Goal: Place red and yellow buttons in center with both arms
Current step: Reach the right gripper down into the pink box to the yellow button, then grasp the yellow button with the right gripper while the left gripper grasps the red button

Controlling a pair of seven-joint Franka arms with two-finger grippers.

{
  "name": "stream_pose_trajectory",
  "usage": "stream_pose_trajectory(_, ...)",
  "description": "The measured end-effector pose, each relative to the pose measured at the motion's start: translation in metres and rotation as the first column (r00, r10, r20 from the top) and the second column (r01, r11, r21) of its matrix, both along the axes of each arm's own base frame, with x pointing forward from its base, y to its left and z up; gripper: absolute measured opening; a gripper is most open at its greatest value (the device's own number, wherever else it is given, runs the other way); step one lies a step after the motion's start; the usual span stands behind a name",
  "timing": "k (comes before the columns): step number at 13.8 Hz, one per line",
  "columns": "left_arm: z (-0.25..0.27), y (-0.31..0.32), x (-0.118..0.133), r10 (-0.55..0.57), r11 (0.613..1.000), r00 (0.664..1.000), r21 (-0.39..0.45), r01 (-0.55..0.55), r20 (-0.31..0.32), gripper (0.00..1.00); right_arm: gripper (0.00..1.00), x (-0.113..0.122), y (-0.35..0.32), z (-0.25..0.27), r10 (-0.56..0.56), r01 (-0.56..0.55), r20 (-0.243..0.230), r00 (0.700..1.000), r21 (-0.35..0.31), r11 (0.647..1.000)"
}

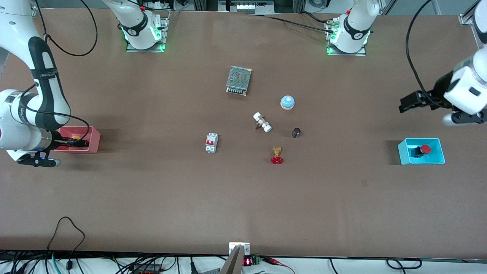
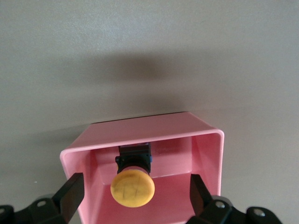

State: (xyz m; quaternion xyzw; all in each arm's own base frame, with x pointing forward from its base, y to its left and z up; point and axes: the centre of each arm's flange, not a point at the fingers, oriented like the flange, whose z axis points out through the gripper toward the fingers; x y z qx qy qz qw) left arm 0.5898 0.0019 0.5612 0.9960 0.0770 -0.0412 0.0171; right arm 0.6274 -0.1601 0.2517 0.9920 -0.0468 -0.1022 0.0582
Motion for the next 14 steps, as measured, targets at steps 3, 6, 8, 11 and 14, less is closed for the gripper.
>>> stream_pose_trajectory(3, -0.027, 0.055, 0.015, 0.023, 1.0, 0.999, -0.014, -0.023, -0.034, 1.0, 0.95, -0.001, 0.0, -0.006, 0.011, -0.011, -0.011, 1.0, 0.0, 1.0)
stream_pose_trajectory(6, -0.071, 0.115, 0.03, -0.042, 0.998, 0.998, 0.046, 0.044, -0.042, 1.0, 0.88, -0.001, 0.0, -0.007, 0.015, -0.015, -0.014, 1.0, 0.0, 1.0)
stream_pose_trajectory(8, -0.116, 0.156, 0.047, -0.1, 0.99, 0.995, 0.093, 0.102, -0.024, 1.0, 0.74, -0.002, 0.0, -0.011, 0.017, -0.017, -0.02, 1.0, 0.001, 1.0)
stream_pose_trajectory(11, -0.182, 0.198, 0.056, -0.142, 0.987, 0.989, 0.073, 0.144, -0.033, 1.0, 0.71, -0.002, 0.0, -0.015, 0.024, -0.024, -0.029, 0.999, 0.004, 1.0)
stream_pose_trajectory(14, -0.229, 0.204, 0.058, -0.151, 0.987, 0.985, 0.044, 0.155, -0.078, 1.0, 0.71, -0.003, 0.0, -0.019, 0.029, -0.028, -0.036, 0.999, 0.007, 1.0)
